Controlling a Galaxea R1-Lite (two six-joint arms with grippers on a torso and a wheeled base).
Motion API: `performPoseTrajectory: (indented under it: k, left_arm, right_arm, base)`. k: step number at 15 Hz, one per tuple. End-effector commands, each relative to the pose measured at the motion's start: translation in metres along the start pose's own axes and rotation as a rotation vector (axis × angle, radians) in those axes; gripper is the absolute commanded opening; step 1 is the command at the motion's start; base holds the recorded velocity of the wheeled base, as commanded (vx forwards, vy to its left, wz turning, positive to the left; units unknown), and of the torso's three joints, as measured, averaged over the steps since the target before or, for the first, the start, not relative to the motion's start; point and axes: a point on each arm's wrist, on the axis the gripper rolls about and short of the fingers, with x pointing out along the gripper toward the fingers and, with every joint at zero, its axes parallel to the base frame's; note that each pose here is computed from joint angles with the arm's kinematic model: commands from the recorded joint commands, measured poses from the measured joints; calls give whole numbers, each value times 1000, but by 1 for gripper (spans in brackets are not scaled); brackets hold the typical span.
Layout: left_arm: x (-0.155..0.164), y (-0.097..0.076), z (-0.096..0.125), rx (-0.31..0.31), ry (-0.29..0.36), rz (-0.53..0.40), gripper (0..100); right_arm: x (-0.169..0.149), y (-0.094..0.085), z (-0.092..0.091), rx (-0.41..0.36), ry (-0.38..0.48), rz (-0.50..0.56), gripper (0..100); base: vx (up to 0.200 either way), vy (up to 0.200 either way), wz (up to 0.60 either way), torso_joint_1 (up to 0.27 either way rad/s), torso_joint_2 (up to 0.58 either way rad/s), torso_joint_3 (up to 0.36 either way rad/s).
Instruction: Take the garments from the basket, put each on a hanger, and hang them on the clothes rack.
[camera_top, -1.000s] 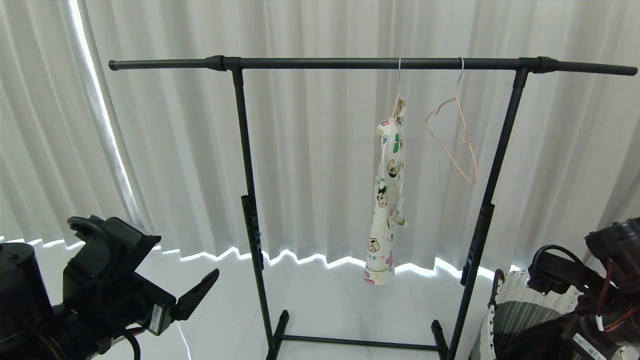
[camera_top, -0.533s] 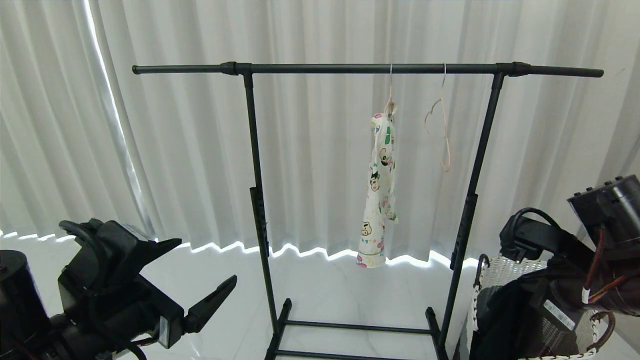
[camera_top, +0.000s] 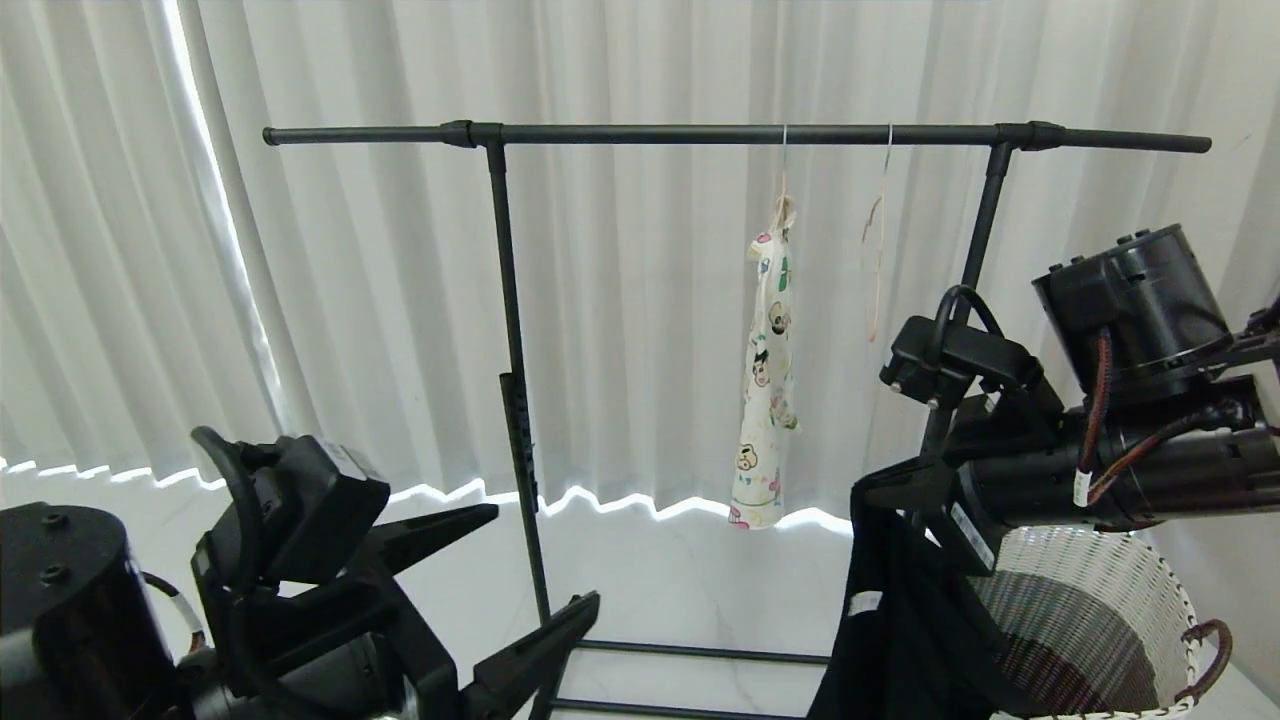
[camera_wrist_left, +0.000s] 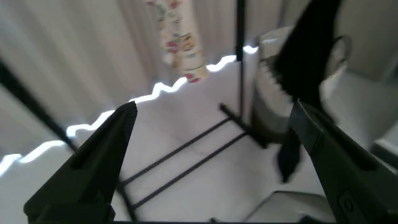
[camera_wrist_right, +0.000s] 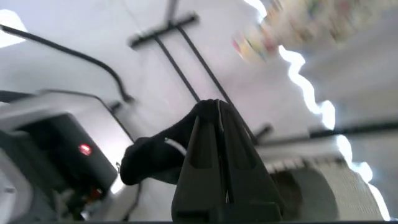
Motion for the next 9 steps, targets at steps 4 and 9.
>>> performPoseTrajectory:
  k: [4,9]
  left_arm:
    - [46,-35,-5,-52,109,-160,100]
    - [83,-33,-22,-42,166,-165,100]
  right_arm:
    - [10,15,26,-27,-76,147,0]
    - [11,30,31,-58,-89,199,0]
  base:
    - [0,0,0,0,0,0]
    - [0,0,0,0,0,0]
